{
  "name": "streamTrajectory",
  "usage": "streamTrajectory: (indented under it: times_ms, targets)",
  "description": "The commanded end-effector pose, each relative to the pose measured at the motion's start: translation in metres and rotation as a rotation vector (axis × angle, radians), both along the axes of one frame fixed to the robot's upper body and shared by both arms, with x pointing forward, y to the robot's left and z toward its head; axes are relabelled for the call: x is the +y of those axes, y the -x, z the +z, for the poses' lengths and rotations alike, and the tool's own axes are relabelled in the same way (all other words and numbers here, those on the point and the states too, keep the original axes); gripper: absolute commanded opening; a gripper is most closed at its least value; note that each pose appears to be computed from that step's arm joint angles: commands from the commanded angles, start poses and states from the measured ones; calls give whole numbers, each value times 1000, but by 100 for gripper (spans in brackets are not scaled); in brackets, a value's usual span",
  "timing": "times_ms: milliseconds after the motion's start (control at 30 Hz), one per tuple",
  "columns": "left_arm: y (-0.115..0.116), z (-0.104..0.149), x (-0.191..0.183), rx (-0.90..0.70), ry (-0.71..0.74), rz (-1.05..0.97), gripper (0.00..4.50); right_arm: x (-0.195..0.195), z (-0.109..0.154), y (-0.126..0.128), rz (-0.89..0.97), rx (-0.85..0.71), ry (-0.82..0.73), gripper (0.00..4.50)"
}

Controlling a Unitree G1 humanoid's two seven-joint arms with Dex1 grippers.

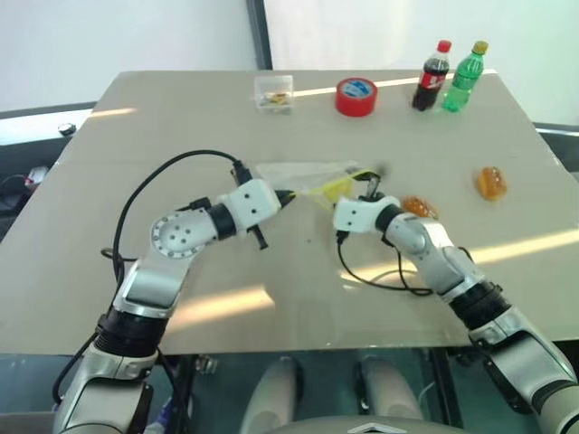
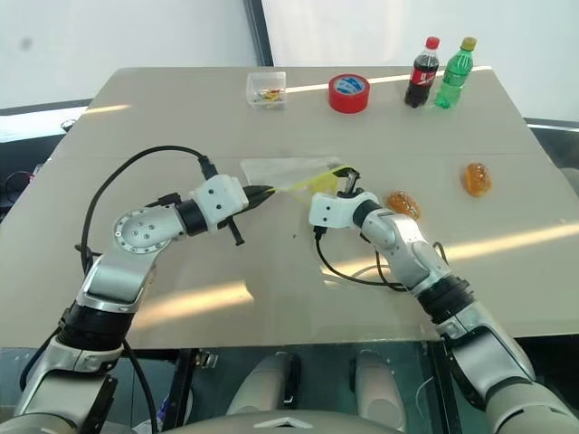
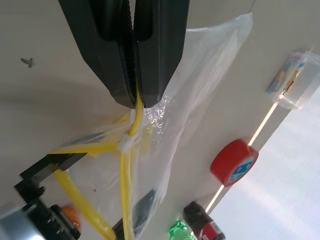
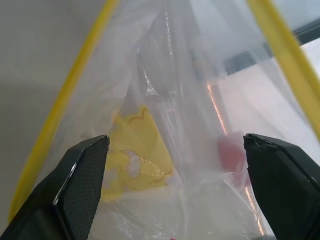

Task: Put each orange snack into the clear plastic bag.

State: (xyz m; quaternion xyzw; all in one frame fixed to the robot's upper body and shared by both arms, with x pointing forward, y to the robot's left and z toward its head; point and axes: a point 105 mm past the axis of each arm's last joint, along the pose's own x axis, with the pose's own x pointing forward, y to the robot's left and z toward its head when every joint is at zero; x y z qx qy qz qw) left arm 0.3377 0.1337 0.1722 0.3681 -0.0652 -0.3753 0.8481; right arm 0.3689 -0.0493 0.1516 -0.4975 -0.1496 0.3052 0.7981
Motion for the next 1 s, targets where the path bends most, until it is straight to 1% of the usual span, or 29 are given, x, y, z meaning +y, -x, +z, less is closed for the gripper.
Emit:
streamTrajectory:
  times_ms: [33, 67, 200, 233, 300, 333, 400, 500, 600, 700, 800, 833, 867, 900, 1000]
  targets:
    - [-5, 13, 7, -53, -1, 45, 0, -8, 30, 9, 22, -18, -100, 448]
    - [-8, 12, 9, -48, -2, 58, 0, -10, 33, 12, 35, -10, -113, 448]
    - [-14, 15, 11, -51, 18, 82, 0, -23, 46, 32, 64, 75, -266, 448]
    - [-15, 16, 11, -54, 19, 83, 0, -29, 47, 33, 31, 95, -308, 448]
    - [-16, 18, 12, -59, 24, 87, 0, -51, 44, 28, -99, 144, -420, 448]
    - [-16, 18, 12, -61, 24, 87, 0, -61, 41, 26, -157, 170, -458, 448]
    - [-17, 18, 12, -62, 26, 87, 0, -89, 25, 23, -313, 221, -505, 448]
    - [-16, 17, 10, -59, 25, 78, 0, -110, 1, 24, -423, 325, -579, 448]
    - [-16, 16, 9, -56, 24, 72, 0, -119, -16, 23, -470, 400, -632, 448]
    - [-16, 16, 7, -55, 27, 64, 0, -128, -29, 19, -512, 421, -635, 448]
    - [-14, 17, 6, -54, 30, 58, 0, -130, -36, 18, -516, 455, -673, 448]
    - [-14, 17, 6, -52, 33, 57, 0, -129, -37, 18, -510, 461, -676, 408]
    - [-14, 17, 6, -50, 35, 57, 0, -129, -37, 19, -506, 465, -680, 394]
    - [-13, 17, 6, -49, 34, 57, 0, -128, -38, 19, -504, 472, -688, 360]
    - [-12, 16, 6, -48, 33, 57, 0, -127, -37, 19, -493, 468, -689, 208]
